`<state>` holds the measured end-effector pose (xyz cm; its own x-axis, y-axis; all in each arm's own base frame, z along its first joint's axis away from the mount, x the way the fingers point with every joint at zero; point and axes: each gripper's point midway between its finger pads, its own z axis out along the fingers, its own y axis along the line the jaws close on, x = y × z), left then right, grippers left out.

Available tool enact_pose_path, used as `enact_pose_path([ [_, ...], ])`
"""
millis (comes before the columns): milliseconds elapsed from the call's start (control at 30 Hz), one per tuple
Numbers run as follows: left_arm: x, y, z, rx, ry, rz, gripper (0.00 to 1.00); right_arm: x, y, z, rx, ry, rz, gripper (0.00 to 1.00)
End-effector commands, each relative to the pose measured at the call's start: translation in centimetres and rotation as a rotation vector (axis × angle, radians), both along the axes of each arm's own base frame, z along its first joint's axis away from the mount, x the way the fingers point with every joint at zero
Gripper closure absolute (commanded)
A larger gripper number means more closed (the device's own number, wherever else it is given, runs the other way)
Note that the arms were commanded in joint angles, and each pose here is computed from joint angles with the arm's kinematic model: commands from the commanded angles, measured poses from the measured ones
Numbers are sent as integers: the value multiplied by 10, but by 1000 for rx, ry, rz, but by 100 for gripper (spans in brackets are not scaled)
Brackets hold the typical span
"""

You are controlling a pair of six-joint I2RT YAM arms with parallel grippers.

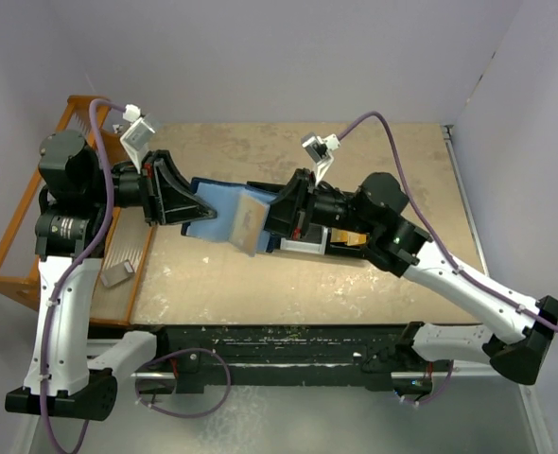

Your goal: Take the credit cards out of the card holder

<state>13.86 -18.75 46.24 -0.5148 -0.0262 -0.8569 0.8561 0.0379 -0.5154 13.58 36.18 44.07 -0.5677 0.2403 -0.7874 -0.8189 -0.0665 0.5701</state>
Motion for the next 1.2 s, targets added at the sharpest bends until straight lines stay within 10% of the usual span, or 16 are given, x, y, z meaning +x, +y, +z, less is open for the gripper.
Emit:
enact_pose_path([
  [0, 8, 2, -9, 42, -95, 70, 75, 36, -3, 7, -106, -22, -256, 100],
  [300, 11, 6, -17, 90, -225, 139, 38, 64, -20, 1, -307, -21, -522, 100],
  [600, 47, 20, -53, 224, -332, 312, 32, 71, 3, -33, -653, -50, -749, 100],
  [1167, 20, 15, -76, 226, -281, 170, 38, 63, 7, -20, -569, -62, -744, 100],
])
